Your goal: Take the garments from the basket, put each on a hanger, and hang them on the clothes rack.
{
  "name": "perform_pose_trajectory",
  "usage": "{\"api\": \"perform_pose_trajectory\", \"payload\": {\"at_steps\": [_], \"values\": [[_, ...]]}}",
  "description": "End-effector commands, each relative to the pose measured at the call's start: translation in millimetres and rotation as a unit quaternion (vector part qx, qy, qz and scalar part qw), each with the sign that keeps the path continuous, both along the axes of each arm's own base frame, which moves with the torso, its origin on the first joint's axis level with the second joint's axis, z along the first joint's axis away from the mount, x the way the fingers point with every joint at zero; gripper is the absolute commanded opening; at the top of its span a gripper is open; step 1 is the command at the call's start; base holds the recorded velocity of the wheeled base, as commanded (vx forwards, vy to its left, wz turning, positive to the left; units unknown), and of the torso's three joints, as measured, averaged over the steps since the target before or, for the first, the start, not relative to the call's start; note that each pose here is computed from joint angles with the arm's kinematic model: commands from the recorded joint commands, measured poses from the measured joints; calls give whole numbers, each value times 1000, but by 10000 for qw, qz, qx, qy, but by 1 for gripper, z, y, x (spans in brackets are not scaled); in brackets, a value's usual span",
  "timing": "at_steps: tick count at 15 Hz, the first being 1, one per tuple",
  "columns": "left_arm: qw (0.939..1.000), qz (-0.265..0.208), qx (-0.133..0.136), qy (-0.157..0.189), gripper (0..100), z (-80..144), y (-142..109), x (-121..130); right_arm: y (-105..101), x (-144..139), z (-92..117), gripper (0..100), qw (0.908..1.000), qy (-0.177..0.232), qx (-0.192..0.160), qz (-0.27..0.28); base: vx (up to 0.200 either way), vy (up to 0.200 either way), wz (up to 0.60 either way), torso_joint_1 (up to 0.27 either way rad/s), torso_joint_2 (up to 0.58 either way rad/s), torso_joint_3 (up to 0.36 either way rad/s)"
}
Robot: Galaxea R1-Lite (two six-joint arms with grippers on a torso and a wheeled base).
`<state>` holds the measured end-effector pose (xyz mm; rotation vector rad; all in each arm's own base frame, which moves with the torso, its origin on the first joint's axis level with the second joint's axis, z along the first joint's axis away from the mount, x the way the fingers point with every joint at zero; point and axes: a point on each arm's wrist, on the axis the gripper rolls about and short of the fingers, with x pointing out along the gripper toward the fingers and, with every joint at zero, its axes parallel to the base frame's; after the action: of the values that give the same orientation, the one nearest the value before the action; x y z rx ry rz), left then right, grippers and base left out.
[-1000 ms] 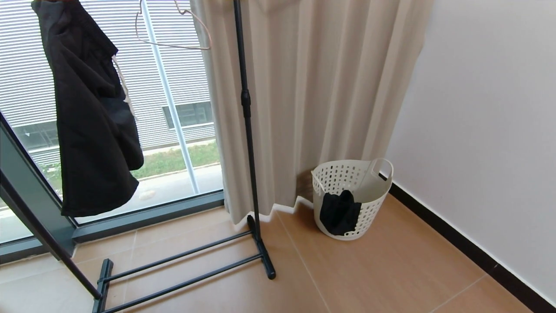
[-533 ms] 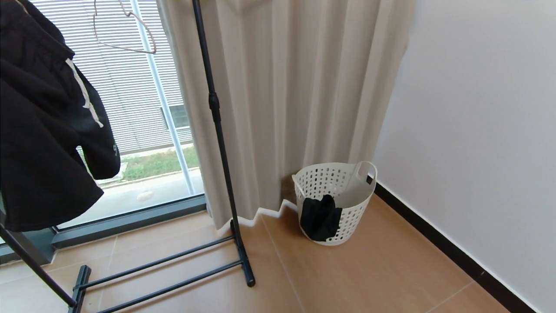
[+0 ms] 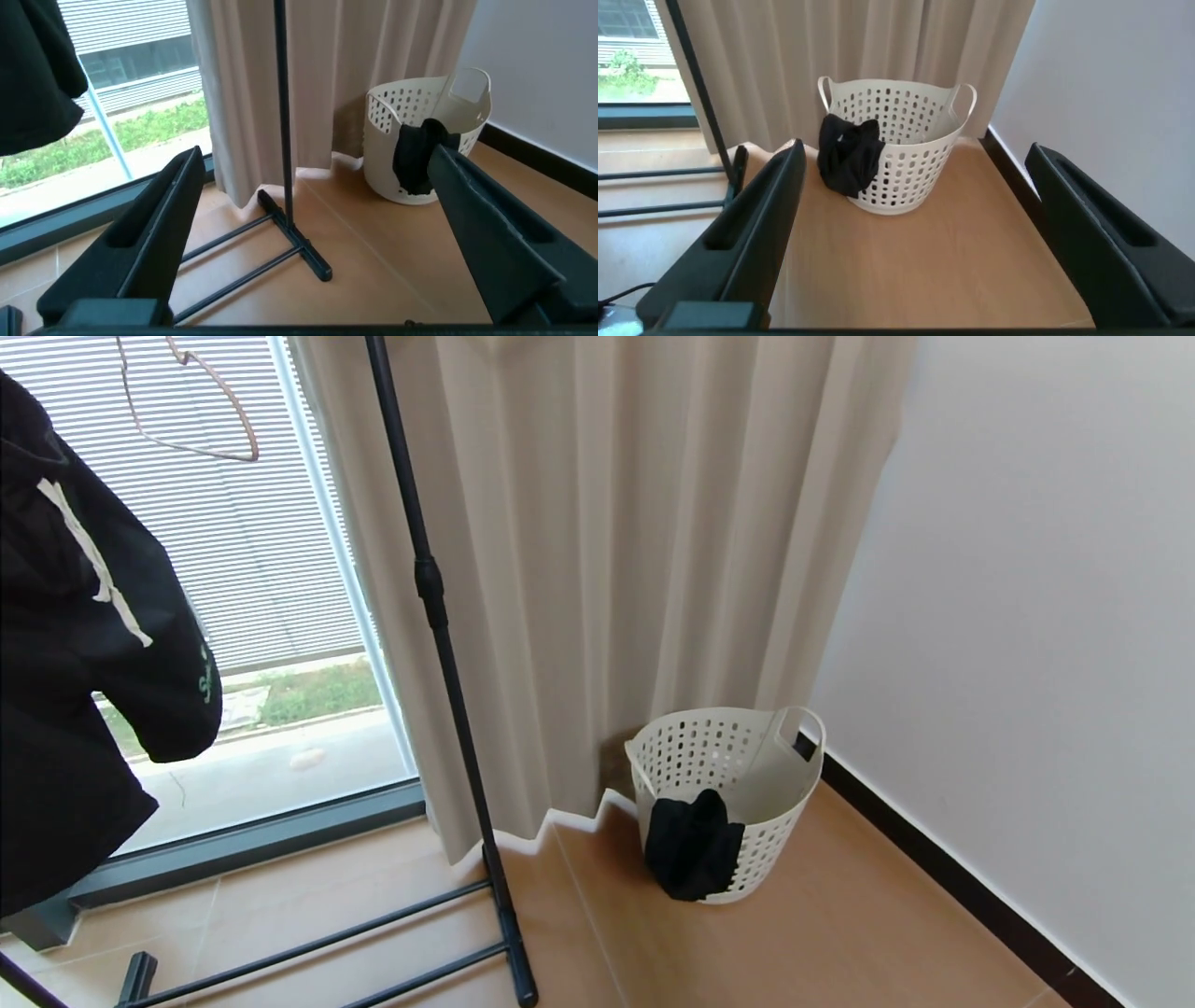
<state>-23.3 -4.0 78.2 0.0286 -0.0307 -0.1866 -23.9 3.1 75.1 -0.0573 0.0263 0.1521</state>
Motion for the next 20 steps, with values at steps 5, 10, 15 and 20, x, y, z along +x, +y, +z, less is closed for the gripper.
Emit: {"api": "perform_pose_trajectory", "payload": {"at_steps": [5,10,15,20], "values": [[10000,-1,0,4,100,0,0,0,0,0,0,100,10000,-9,-1,11,200,0,0,3,3,1],[10000,-1,-8,5,100,0,0,0,0,0,0,100,10000,-9,-1,3,40,-40,-240,9,3,0],[10000,-1,-8,5,100,0,0,0,0,0,0,100,10000,-1,-1,3,0,0,-120,0,0,0],[10000,-1,0,4,100,0,0,0,0,0,0,100,10000,-2,-9,3,0,0,0,0,0,0]]}}
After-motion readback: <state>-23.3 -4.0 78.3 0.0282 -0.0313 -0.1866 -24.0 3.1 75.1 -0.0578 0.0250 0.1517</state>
